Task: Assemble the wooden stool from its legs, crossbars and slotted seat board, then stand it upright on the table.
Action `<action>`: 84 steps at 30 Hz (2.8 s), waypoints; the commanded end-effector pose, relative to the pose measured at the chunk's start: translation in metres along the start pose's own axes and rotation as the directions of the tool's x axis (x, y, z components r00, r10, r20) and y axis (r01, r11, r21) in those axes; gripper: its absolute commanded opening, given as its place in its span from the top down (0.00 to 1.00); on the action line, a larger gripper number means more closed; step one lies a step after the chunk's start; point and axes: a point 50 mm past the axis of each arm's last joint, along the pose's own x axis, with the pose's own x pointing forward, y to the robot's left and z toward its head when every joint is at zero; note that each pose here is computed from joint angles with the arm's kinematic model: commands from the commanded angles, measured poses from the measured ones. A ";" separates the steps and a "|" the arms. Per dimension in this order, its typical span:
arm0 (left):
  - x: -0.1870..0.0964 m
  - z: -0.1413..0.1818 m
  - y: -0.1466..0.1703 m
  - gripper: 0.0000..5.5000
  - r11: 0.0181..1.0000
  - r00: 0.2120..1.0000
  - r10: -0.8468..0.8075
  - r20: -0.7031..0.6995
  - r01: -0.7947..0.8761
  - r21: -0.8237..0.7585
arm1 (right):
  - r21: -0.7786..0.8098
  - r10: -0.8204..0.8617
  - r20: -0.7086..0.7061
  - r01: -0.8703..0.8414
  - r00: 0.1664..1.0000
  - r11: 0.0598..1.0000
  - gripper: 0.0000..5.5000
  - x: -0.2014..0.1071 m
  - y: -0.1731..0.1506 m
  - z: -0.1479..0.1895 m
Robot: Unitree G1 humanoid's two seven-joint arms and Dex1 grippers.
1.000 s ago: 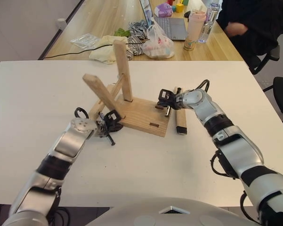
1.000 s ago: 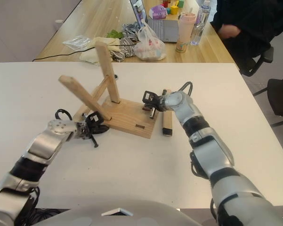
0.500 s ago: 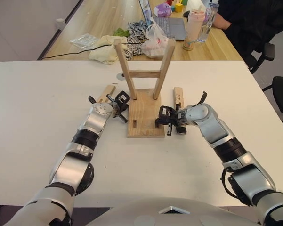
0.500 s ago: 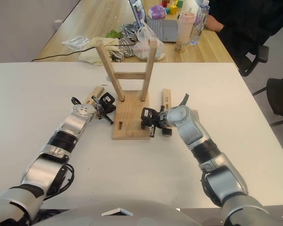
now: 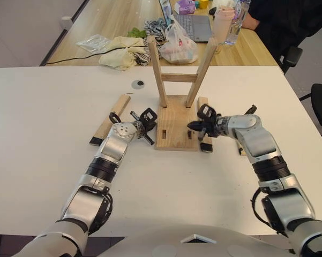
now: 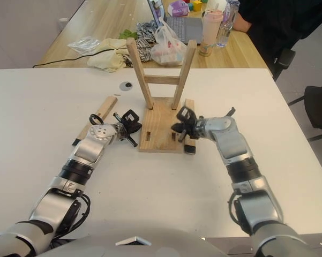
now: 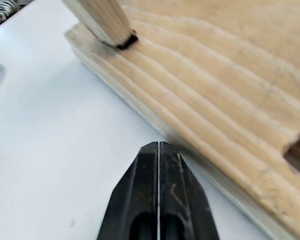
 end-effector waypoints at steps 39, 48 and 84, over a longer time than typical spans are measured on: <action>-0.084 0.075 0.022 0.91 0.812 0.741 0.294 0.604 0.140 -0.567 | 0.000 -0.633 -0.012 0.633 0.774 0.774 0.77 -0.100 -0.038 -0.049; -0.112 0.150 0.006 0.70 0.639 0.401 -0.023 0.916 0.711 -0.295 | -0.183 -0.085 0.661 0.270 0.746 0.945 0.77 -0.050 0.025 0.094; -0.141 0.081 0.132 0.93 0.812 0.687 0.304 0.660 0.176 -0.557 | -0.243 -0.195 0.441 0.326 0.876 0.914 0.57 -0.006 0.032 0.030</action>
